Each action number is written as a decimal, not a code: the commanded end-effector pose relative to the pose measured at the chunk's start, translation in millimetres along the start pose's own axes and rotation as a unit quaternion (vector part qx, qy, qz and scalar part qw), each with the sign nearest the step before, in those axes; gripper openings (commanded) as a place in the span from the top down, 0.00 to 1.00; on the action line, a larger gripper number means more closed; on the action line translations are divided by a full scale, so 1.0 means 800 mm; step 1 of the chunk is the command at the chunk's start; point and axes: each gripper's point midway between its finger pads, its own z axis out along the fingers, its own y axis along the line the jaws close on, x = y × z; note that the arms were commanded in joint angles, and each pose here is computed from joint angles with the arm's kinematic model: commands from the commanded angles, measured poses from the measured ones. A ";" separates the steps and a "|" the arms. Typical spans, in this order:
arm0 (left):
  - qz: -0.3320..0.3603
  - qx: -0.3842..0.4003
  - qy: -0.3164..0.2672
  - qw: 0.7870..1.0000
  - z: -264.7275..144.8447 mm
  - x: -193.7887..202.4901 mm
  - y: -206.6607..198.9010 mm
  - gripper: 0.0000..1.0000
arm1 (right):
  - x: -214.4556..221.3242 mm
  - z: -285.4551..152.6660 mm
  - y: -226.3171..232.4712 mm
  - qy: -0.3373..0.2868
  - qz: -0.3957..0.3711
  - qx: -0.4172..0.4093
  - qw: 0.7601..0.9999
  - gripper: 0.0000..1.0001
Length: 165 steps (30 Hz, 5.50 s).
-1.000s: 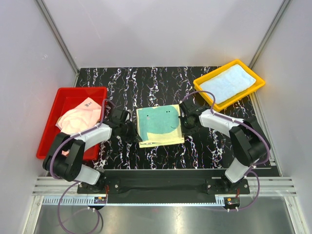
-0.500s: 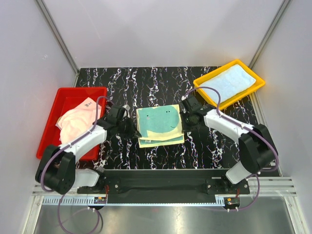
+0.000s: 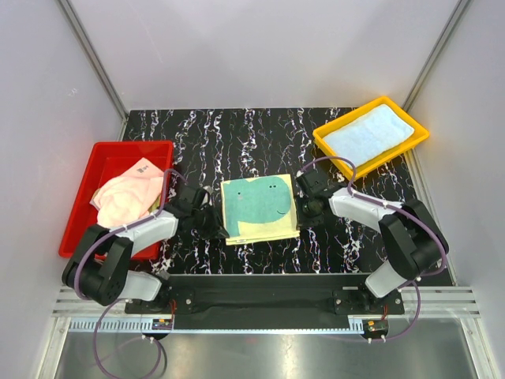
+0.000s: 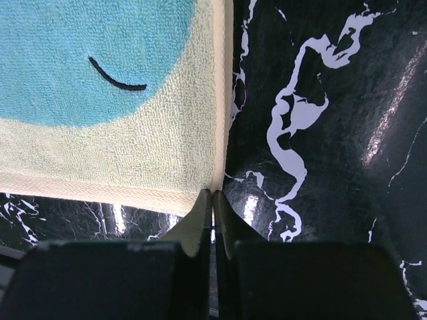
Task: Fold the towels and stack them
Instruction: Fold the towel
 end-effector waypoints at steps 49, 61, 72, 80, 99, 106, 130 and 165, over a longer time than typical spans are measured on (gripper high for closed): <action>0.002 0.006 0.009 1.000 -0.010 0.051 0.001 0.84 | 0.021 -0.014 -0.011 -0.012 0.024 0.006 1.000 0.81; 0.063 -0.021 -0.073 0.995 -0.046 -0.086 -0.064 0.57 | -0.111 -0.052 0.057 -0.099 -0.058 -0.070 0.991 0.69; 0.032 -0.074 -0.065 0.995 0.017 -0.179 -0.019 0.60 | -0.197 0.035 0.049 -0.089 -0.086 -0.083 0.989 0.72; 0.068 -0.056 -0.039 0.995 0.046 -0.207 -0.027 0.61 | -0.195 0.049 0.019 -0.074 -0.058 -0.052 0.994 0.70; 0.247 -0.036 0.023 0.968 0.038 -0.254 -0.037 0.55 | -0.228 -0.014 0.047 -0.040 -0.221 -0.191 0.956 0.39; 0.257 -0.035 0.039 0.965 0.052 -0.262 -0.025 0.55 | -0.235 0.011 0.030 -0.016 -0.265 -0.210 0.941 0.48; 0.318 -0.004 0.039 0.947 0.045 -0.280 -0.048 1.00 | -0.270 0.038 -0.015 -0.041 -0.316 -0.169 0.933 1.00; 0.419 -0.040 -0.061 0.905 -0.067 -0.152 -0.095 1.00 | -0.173 -0.089 -0.008 -0.341 -0.472 -0.107 0.806 1.00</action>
